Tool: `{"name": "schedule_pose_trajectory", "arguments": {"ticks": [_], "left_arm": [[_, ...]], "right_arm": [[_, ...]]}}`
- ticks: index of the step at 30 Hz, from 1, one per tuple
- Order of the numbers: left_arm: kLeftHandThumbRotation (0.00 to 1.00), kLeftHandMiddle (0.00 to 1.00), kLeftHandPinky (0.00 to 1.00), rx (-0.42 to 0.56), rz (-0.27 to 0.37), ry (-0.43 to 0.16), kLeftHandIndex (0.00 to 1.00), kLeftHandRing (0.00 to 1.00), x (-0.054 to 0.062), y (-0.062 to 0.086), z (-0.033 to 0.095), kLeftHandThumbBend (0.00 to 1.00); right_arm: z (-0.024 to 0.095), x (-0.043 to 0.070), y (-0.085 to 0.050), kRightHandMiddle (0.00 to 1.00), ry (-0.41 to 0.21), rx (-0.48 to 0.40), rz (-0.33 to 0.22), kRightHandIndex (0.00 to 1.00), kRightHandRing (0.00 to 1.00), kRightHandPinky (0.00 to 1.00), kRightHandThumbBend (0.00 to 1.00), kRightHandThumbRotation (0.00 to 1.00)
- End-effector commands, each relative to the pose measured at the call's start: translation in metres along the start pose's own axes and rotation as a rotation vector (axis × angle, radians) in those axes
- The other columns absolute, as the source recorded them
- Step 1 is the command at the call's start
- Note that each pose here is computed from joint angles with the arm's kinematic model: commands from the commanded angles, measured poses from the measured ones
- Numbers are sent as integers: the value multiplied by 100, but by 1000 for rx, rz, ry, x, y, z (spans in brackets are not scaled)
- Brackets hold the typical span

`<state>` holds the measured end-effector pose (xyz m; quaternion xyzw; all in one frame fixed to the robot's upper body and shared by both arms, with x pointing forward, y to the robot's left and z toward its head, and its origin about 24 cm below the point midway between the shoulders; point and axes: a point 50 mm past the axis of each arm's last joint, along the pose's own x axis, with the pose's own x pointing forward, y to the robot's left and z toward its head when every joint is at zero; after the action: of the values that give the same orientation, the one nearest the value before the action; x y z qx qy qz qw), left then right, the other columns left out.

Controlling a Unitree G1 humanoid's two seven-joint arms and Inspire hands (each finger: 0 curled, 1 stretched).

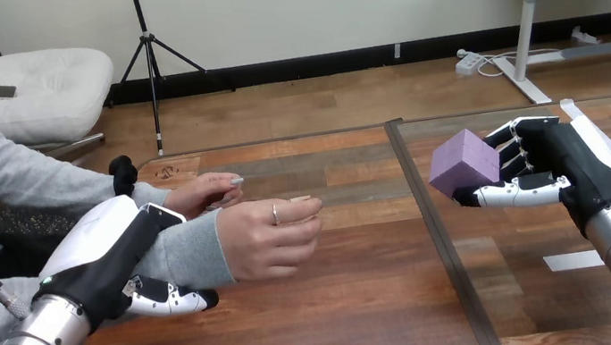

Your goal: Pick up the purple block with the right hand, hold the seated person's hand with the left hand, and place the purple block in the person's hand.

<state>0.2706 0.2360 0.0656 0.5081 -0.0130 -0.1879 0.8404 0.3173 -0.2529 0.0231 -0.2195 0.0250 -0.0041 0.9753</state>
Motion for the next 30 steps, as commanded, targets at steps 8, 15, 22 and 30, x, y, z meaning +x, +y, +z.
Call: {"name": "schedule_pose_trajectory", "arguments": {"ticks": [8, 15, 22, 30], "left_arm": [[0, 31, 17, 7, 17, -45, 34, 23, 5, 8, 9, 64], [0, 31, 17, 4, 23, -45, 35, 23, 5, 9, 9, 63], [0, 32, 18, 7, 36, -53, 35, 24, 5, 10, 9, 63], [0, 31, 17, 10, 46, -67, 35, 23, 6, 11, 11, 63]], "right_arm": [[26, 13, -5, 42, -101, 0, -39, 43, 38, 35, 87, 0], [26, 13, -3, 43, -100, 17, -54, 43, 38, 35, 88, 0], [26, 12, 2, 43, -106, 46, -64, 43, 38, 36, 87, 0], [26, 10, 10, 43, -121, 95, -52, 43, 39, 37, 87, 0]]}}
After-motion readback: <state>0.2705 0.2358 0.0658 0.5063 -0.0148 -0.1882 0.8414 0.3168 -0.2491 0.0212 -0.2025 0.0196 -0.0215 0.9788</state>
